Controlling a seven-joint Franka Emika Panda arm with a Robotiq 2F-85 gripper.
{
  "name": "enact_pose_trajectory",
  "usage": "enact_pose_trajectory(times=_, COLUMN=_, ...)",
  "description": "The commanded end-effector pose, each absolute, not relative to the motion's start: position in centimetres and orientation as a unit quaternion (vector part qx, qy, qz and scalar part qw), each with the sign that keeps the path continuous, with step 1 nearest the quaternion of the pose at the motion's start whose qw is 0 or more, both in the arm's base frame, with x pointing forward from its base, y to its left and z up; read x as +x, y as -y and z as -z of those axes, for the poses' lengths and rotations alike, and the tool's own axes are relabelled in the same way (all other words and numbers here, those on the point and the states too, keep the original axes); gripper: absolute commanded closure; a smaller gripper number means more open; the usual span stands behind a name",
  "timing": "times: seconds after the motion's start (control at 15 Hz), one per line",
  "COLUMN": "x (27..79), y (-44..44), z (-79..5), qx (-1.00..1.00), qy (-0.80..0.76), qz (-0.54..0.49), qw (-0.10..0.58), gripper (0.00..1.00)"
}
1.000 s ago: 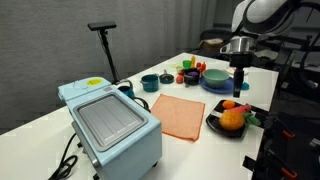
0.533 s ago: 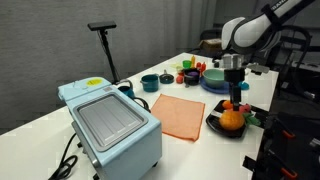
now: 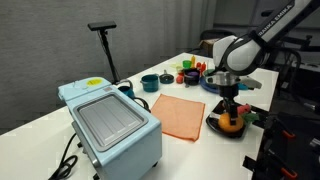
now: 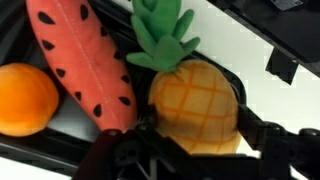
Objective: Put the pineapple, the watermelon and the orange plush toys in the green bowl
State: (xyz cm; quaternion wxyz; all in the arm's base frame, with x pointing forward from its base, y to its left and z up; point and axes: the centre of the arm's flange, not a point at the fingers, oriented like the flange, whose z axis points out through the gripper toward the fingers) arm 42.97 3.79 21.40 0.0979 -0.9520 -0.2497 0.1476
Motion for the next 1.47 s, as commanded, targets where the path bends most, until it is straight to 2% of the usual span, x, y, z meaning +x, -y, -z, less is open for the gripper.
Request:
enact_pose_trajectory(times=0.0, x=43.9, y=-3.9, z=-21.3, qx=-0.947, qy=0.279, qz=-0.147, qw=0.066, gripper=0.49)
enact_pose_trajectory(times=0.47, x=46.7, y=-2.3, z=-28.1, qx=-0.956, qy=0.274, qz=-0.095, qw=0.037, gripper=0.99)
enact_pose_trajectory(times=0.67, x=48.0, y=0.0, z=-33.5, qx=-0.972, qy=0.23, qz=-0.032, qw=0.034, gripper=0.96)
enact_pose_trajectory(times=0.8, x=48.5, y=2.5, z=-36.7, qx=-0.983, qy=0.178, qz=0.006, qw=0.033, gripper=0.98)
enact_pose_trajectory(times=1.4, x=48.1, y=22.0, z=-43.7, qx=-0.992, qy=-0.065, qz=0.107, qw=0.025, gripper=0.97)
